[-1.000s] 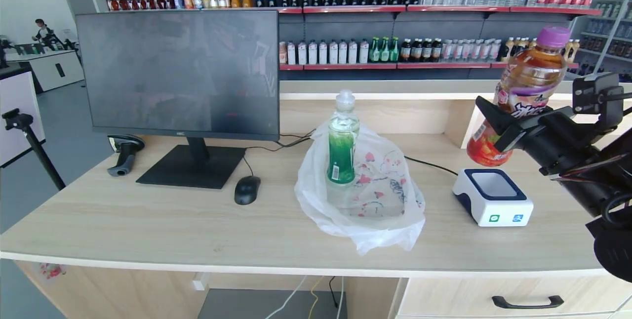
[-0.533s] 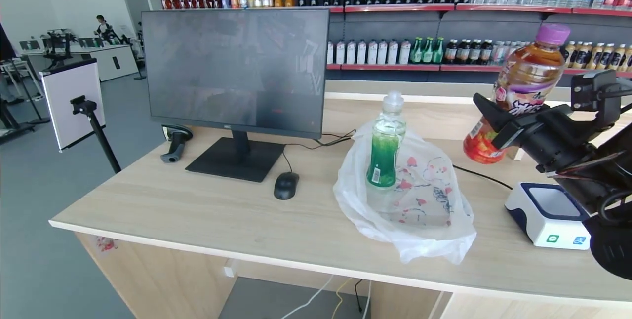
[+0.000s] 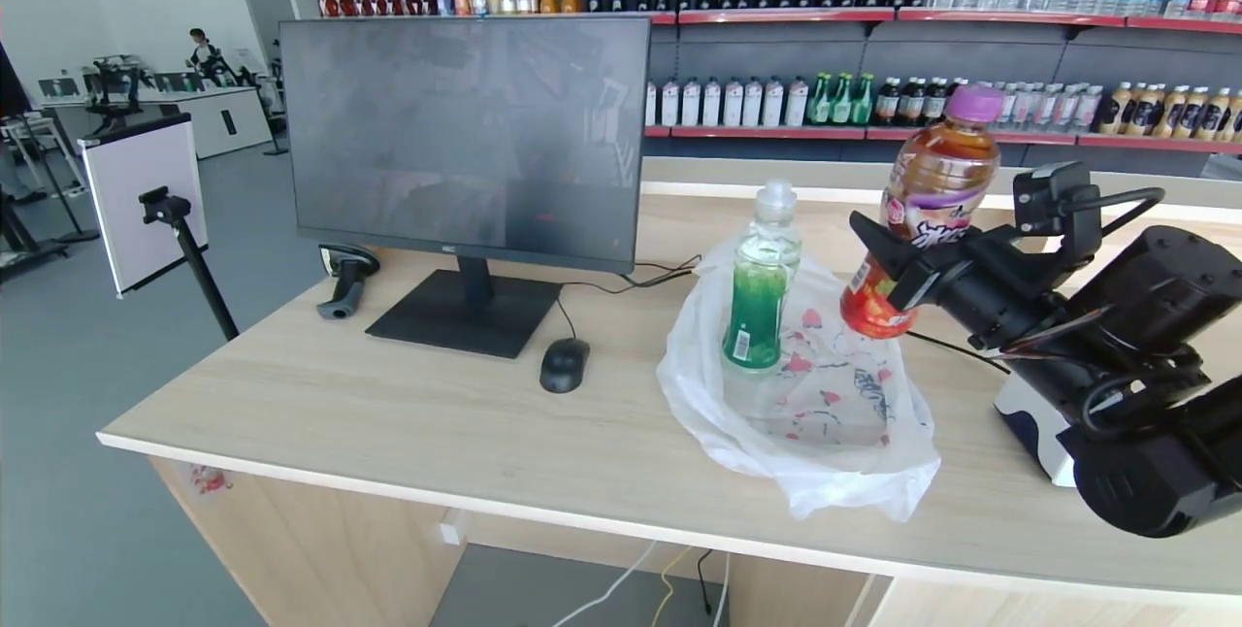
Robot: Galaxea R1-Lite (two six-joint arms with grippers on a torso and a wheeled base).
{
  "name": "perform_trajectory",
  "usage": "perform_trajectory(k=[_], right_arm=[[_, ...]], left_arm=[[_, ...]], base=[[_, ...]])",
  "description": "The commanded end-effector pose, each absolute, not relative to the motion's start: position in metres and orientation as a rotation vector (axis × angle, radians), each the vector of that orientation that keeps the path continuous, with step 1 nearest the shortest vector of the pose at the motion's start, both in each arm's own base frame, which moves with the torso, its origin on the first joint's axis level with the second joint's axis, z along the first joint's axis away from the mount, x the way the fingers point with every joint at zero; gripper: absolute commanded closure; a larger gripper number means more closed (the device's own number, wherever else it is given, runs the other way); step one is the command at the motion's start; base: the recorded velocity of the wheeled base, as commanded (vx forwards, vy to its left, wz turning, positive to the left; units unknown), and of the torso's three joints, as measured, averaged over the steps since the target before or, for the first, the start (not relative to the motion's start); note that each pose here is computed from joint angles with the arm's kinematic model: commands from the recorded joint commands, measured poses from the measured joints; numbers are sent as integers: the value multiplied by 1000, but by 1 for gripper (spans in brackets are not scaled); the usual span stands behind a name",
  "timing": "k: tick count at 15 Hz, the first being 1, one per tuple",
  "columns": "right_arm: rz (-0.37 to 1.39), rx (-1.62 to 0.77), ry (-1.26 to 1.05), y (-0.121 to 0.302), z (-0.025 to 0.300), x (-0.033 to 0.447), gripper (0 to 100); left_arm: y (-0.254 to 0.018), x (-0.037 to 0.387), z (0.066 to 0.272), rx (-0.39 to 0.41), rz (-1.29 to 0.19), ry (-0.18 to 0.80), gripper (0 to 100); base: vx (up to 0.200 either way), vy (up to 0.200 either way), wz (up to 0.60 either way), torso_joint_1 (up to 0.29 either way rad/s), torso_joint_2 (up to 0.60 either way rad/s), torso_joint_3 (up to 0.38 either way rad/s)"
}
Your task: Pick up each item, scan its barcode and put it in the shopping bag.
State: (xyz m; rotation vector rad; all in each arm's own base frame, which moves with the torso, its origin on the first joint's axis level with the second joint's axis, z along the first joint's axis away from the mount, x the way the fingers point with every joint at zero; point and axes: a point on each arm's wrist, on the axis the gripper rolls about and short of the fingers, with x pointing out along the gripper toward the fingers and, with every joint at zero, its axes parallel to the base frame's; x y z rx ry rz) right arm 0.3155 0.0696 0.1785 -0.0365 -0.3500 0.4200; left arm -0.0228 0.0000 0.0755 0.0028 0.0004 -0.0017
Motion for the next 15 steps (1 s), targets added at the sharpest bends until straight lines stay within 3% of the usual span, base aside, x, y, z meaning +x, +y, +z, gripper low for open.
perform_trajectory(k=[1,15], right_arm=[[431,-25,-296,75,159,330,100],[436,-23,-172,82,107,361,100]], left_arm=[[0,-23,75,3,-2,0,0],[0,-23,76,5,-2,-3,0]], base=[[0,0,0,0,0,0],[0,0,0,0,0,0]])
